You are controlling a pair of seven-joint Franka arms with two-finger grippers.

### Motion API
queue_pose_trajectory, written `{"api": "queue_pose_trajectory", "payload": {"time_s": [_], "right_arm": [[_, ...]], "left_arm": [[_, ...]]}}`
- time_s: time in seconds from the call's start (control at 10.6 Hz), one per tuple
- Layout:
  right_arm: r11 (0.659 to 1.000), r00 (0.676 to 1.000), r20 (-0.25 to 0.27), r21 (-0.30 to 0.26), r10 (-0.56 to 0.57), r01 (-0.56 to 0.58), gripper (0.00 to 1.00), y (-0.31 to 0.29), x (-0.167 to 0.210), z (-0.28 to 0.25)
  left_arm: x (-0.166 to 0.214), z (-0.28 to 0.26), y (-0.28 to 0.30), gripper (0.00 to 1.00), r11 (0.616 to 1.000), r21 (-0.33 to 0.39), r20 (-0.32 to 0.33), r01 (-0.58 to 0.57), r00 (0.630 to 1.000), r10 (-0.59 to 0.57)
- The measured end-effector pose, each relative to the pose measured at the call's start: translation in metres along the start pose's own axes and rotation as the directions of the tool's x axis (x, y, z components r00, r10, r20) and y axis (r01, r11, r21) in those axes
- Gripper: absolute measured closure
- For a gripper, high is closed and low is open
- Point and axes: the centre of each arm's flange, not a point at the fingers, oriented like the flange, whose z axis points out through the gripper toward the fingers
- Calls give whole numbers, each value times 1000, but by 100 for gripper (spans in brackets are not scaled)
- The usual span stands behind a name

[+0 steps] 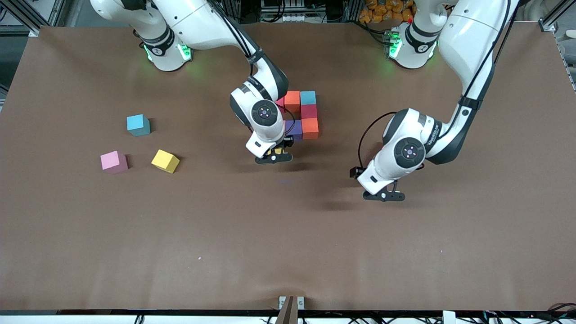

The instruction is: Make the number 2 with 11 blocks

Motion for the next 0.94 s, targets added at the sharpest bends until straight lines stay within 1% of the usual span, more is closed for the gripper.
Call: {"api": "queue_pose_trajectory", "payload": {"time_s": [0.19, 0.28, 0.47, 0.66, 0.75, 0.94], "right_arm": [[1000, 1000, 0, -1, 7, -7, 44, -2, -1, 1], [1000, 1000, 0, -1, 9, -9, 44, -3, -2, 1], [1000, 1000, 0, 0, 18, -18, 44, -4, -3, 1], [1000, 1000, -2, 1, 22, -22, 44, -4, -2, 1], [1000, 1000, -6, 3, 22, -22, 44, -5, -2, 1], [1000, 1000, -16, 10, 12, -12, 44, -11, -6, 1]], "left_arm": [[-16, -10, -4, 0, 994, 50, -29, -93, 995, 94], [-23, -13, -12, 0, 989, 55, -41, -139, 989, 141], [-32, -7, -29, 0, 975, 54, -54, -215, 975, 217], [-44, 18, -36, 0, 947, 44, -92, -319, 942, 322], [-51, 30, -42, 0, 937, 39, -100, -346, 932, 348], [-62, 42, -46, 0, 927, 34, -87, -373, 923, 375]]}}
